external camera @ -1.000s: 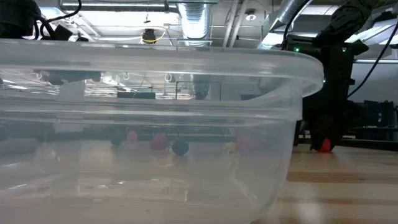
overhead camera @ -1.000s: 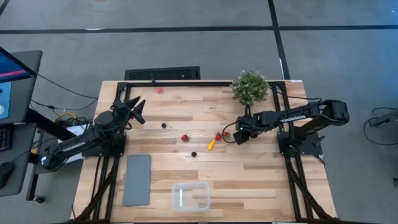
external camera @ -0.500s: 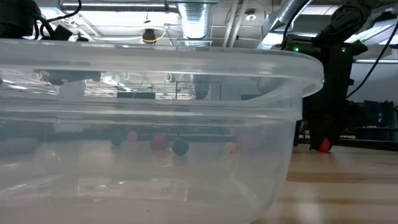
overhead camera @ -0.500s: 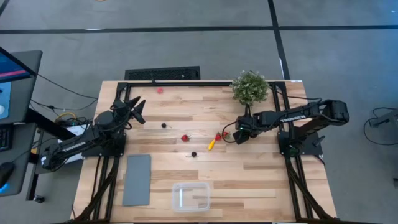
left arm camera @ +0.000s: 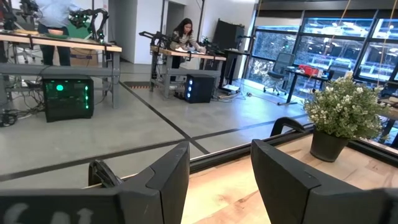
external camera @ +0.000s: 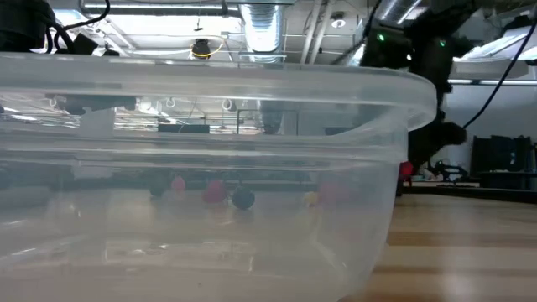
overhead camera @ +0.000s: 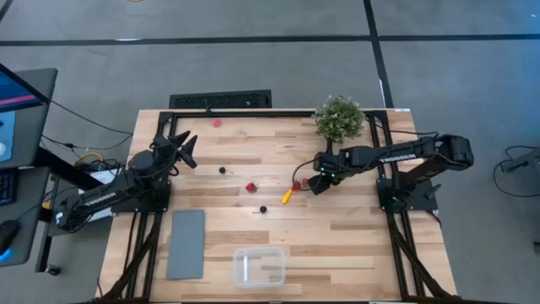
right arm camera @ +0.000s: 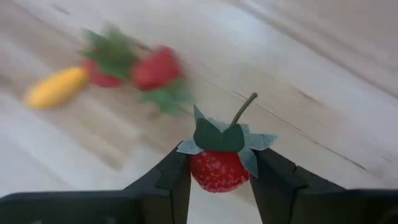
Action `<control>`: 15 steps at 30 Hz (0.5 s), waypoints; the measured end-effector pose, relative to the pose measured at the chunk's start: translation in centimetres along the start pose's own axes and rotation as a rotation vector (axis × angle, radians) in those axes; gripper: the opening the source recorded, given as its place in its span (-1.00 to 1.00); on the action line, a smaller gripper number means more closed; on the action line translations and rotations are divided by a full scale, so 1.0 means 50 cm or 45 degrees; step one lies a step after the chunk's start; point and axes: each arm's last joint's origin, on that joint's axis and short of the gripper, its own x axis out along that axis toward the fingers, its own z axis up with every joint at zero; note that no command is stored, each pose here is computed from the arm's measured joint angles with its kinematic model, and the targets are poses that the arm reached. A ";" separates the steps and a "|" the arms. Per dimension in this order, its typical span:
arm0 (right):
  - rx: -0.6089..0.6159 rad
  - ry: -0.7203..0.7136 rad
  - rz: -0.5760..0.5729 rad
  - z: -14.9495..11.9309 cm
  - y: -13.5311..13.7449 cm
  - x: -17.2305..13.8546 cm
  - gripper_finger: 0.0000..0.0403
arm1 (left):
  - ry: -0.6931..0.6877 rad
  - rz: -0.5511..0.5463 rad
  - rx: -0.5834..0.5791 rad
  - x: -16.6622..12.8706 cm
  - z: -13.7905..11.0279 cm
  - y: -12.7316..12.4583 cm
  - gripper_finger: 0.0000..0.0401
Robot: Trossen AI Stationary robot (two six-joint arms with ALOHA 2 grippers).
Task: Pick and placing Produce into tupperware
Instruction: Put the red strawberry into the transparent bin
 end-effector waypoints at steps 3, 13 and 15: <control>-0.048 -0.040 0.077 0.023 0.030 -0.031 -0.15 | 0.000 0.000 0.000 0.000 0.000 0.000 -0.19; -0.344 -0.401 0.396 0.116 0.151 -0.217 -0.23 | 0.000 0.001 0.000 0.000 0.000 0.000 -0.19; -0.402 -0.487 0.455 0.129 0.169 -0.262 -0.22 | 0.000 0.001 0.001 0.000 0.000 0.000 -0.19</control>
